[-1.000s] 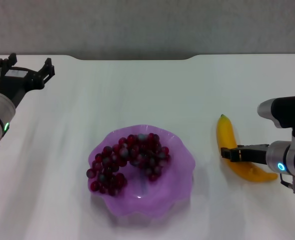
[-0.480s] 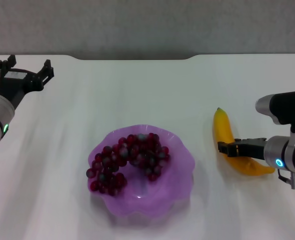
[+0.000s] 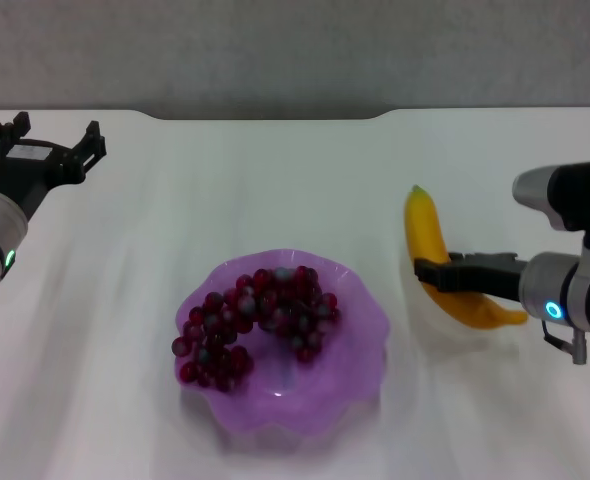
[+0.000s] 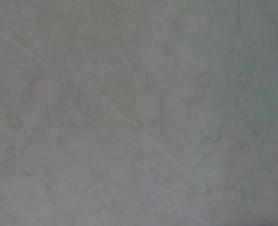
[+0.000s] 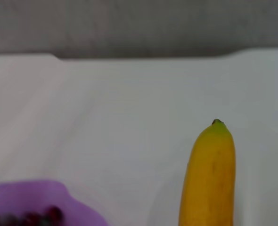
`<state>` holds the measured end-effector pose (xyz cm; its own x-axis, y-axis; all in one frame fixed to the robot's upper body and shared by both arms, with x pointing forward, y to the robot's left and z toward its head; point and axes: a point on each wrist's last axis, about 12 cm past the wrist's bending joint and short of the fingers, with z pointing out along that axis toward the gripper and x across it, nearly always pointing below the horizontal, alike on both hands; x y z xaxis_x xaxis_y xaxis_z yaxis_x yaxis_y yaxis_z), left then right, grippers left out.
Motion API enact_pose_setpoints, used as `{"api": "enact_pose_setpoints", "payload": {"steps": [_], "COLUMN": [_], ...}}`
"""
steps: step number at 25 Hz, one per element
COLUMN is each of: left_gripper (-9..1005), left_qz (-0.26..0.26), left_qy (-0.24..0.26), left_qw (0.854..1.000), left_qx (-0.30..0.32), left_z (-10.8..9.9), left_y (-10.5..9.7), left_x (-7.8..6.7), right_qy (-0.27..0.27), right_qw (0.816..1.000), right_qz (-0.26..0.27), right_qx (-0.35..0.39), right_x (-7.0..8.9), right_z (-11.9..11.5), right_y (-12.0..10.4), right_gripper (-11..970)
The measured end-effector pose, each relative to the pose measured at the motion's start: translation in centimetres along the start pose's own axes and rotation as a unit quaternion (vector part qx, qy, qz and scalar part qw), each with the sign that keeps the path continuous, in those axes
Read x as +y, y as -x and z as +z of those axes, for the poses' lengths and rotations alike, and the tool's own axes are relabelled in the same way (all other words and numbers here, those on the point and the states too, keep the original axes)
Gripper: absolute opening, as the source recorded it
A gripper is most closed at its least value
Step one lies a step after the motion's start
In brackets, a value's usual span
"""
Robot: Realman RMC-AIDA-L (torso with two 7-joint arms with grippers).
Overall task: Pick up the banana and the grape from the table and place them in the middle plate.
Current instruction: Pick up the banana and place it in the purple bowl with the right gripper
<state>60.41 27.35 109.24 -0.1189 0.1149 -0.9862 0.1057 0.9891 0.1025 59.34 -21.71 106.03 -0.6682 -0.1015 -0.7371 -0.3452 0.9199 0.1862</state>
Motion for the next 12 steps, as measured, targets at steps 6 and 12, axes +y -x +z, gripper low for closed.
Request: {"api": "enact_pose_setpoints", "payload": {"steps": [6,12], "left_gripper": [891,891], "left_qz": [0.001,0.000], "left_qy": [0.000,-0.001], "left_qw": [1.000,1.000], "left_qx": [-0.001,-0.004], "left_z": [0.0,0.1], "left_y": [0.0,0.2], "left_x": [0.0,-0.1], "right_qy": [0.037,0.063], "right_qw": [0.997,0.989], "right_qz": [-0.047,-0.106], "right_qx": [-0.042,-0.080], "right_x": [3.1,6.6], "right_z": [-1.0,-0.6], "right_y": [1.4,1.9], "right_gripper": [539,553]}}
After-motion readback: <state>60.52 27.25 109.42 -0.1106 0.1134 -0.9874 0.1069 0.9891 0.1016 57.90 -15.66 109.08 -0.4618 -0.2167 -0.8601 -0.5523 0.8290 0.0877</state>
